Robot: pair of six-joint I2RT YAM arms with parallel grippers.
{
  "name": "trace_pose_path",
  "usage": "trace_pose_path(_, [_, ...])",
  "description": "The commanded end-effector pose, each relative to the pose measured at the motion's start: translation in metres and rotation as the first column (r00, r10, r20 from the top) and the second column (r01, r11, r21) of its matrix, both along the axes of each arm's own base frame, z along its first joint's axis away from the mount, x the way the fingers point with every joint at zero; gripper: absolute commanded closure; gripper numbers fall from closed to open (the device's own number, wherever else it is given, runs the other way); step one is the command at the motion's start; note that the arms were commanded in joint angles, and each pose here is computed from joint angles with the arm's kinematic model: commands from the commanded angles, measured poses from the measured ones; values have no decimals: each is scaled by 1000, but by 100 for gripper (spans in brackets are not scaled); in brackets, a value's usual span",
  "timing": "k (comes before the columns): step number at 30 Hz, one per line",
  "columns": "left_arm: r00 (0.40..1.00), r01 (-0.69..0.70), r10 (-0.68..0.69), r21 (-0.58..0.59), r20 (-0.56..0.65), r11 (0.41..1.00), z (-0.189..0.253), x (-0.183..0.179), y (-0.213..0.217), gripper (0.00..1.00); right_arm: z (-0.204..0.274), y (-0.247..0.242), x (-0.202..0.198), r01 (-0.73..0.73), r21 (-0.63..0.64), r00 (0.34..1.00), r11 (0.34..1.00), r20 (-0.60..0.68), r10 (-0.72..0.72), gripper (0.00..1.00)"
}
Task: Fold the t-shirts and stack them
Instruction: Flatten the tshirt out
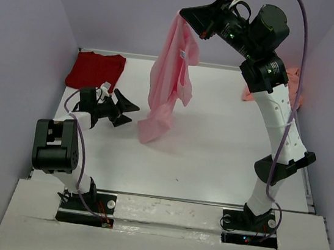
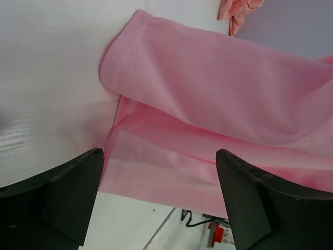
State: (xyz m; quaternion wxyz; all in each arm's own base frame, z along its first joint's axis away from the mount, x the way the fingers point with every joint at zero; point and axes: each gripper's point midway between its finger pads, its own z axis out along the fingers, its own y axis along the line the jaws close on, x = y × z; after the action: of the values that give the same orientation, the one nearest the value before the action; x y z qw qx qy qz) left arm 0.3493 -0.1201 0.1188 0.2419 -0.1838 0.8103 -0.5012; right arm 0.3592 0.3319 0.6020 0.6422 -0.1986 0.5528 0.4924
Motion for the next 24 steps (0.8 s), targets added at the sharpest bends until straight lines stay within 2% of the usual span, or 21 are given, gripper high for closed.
trace_pose_path(1, [998,40,-45,-106,-52,994,-3,-11,-15,2,34,-12,-23,-29,52,996,998,88,24,100])
trace_pose_path(4, [999,25,-27,-129,-20,991,7,-9,-17,2,33,-10,-25,-43,46,995,998,89,39,100])
trace_pose_path(5, [998,38,-33,-103,49,994,14,-4,-16,3,33,-10,-26,-46,45,995,998,89,42,100])
trace_pose_path(6, [994,31,-25,-59,104,998,18,3,-14,5,33,-10,-26,-48,45,995,998,88,44,100])
trace_pose_path(7, [979,25,-34,45,201,999,26,9,-9,5,33,-10,-28,-53,45,995,998,89,49,100])
trace_pose_path(12, [936,-13,-79,256,344,967,36,24,-1,7,35,-10,-29,-60,48,994,997,90,55,100])
trace_pose_path(16, [947,6,-100,295,304,956,24,36,-3,7,35,-9,-30,-72,51,994,996,83,68,100])
trace_pose_path(19, [950,17,-106,292,292,956,17,40,-8,14,36,-9,-32,-79,50,993,996,88,75,100])
trace_pose_path(24, [908,66,-215,383,361,922,18,44,-38,21,35,-9,-33,-79,50,994,996,82,75,100])
